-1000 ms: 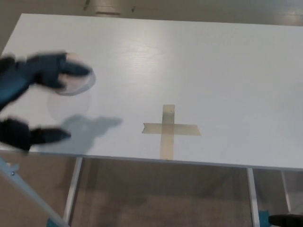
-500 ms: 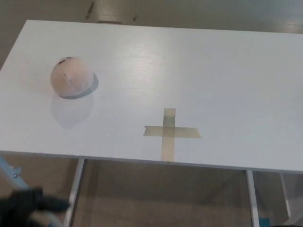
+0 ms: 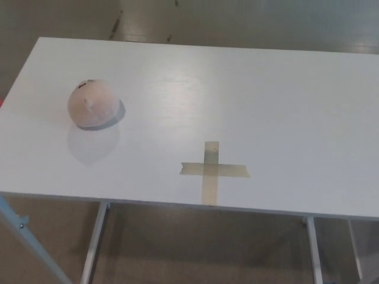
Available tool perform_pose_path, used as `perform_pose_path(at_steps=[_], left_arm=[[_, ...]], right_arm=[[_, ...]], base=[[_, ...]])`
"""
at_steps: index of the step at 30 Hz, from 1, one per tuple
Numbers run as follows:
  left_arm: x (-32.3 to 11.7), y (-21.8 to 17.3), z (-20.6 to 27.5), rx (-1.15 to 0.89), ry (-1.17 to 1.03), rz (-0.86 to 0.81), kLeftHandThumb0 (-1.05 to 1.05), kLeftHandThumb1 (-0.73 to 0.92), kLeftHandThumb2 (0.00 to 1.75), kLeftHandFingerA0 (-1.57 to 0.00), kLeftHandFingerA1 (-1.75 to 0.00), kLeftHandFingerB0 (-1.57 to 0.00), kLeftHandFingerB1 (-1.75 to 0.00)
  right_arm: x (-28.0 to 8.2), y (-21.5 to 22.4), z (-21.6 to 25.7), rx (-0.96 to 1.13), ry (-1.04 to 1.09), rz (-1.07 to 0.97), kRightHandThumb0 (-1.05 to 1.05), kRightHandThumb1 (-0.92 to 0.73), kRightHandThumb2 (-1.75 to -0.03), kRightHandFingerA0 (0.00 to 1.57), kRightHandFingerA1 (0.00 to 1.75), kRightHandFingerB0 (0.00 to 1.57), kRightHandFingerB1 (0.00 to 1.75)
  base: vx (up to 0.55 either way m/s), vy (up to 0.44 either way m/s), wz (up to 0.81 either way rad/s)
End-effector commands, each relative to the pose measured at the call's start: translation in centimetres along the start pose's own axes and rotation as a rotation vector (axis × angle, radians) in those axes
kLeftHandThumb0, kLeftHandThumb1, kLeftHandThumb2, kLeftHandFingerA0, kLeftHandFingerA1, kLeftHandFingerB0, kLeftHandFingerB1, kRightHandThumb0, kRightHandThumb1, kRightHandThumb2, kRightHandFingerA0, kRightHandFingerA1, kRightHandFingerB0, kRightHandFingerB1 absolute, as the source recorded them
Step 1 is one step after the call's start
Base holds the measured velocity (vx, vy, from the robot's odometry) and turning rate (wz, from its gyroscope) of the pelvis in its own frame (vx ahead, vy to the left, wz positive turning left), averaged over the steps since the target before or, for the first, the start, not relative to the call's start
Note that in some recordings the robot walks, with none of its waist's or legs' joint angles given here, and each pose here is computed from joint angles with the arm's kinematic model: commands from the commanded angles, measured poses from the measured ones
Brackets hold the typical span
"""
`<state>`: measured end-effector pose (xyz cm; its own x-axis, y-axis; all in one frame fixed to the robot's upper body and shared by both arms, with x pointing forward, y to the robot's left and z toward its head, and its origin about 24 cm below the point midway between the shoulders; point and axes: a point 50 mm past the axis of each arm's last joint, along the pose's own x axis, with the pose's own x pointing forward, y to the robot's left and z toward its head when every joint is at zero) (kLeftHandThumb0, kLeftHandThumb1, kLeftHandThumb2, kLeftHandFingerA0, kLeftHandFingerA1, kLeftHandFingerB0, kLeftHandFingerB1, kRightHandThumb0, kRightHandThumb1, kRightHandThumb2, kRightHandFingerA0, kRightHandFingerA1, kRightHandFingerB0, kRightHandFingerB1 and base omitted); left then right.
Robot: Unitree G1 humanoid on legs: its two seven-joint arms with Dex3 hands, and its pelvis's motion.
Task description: Use the left hand to take the pink dumpling toy on a person's hand and put it on the desk.
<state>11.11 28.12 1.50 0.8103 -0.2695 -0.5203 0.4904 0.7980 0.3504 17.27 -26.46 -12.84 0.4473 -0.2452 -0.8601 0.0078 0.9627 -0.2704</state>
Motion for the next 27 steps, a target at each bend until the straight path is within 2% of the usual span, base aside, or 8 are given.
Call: perform_pose_path(at_steps=[1, 3, 9, 12, 13, 23, 25, 27], left_arm=[[7.9, 0.6, -8.5, -0.091, 0.563, 0.268, -0.60, 0.52, 0.92, -0.37, -0.53, -0.21, -0.44], [7.7, 0.8, -9.5, -0.094, 0.632, 0.278, -0.71, 0.67, 0.66, -0.38, -0.37, -0.28, -0.32], [6.2, 0.8, -11.8, -0.190, 0.761, 0.205, -0.71, 0.74, 0.99, -0.31, -0.48, -0.15, -0.41], [6.2, 1.1, -11.9, -0.175, 0.781, 0.179, -0.71, 0.75, 0.99, -0.33, -0.48, -0.19, -0.42], [6.4, 0.9, -11.8, -0.160, 0.787, 0.168, -0.68, 0.90, 0.68, -0.42, -0.36, -0.26, -0.30], [7.9, 1.5, -10.8, -0.058, 0.757, 0.102, -0.67, 0.89, 0.67, -0.43, -0.36, -0.26, -0.30], [8.2, 1.6, -10.6, -0.060, 0.751, 0.090, -0.70, 0.74, 0.98, -0.34, -0.48, -0.21, -0.42], [8.2, 1.6, -10.6, -0.060, 0.746, 0.078, -0.67, 0.90, 0.67, -0.42, -0.35, -0.26, -0.30]], right_arm=[[-0.2, 0.7, -2.1, -0.011, 0.033, -0.009, -0.24, -0.69, -0.61, 0.62, 0.43, 0.53, 0.41], [-0.2, 0.9, -2.1, -0.011, 0.032, -0.007, -0.24, -0.69, -0.61, 0.62, 0.43, 0.53, 0.41], [-0.1, 0.4, -1.7, 0.014, 0.020, -0.020, -0.23, -0.69, -0.61, 0.62, 0.44, 0.55, 0.42], [-0.1, 0.4, -1.4, 0.028, 0.011, -0.017, -0.23, -0.70, -0.61, 0.63, 0.44, 0.55, 0.42], [-0.1, 0.3, -1.3, 0.029, 0.008, -0.016, -0.22, -0.70, -0.61, 0.63, 0.44, 0.56, 0.42], [0.0, -0.1, -0.3, 0.039, -0.017, -0.018, -0.24, -0.69, -0.61, 0.63, 0.44, 0.52, 0.41], [0.0, -0.1, -0.2, 0.051, -0.022, -0.010, -0.24, -0.69, -0.61, 0.63, 0.44, 0.52, 0.41], [0.0, -0.2, -0.3, 0.053, -0.021, -0.010, -0.24, -0.69, -0.61, 0.64, 0.45, 0.53, 0.42]], base=[[0.00, 0.000, 0.00], [0.00, 0.000, 0.00], [0.00, 0.000, 0.00], [0.00, 0.000, 0.00], [0.00, 0.000, 0.00], [0.00, 0.000, 0.00], [0.00, 0.000, 0.00], [0.00, 0.000, 0.00]])
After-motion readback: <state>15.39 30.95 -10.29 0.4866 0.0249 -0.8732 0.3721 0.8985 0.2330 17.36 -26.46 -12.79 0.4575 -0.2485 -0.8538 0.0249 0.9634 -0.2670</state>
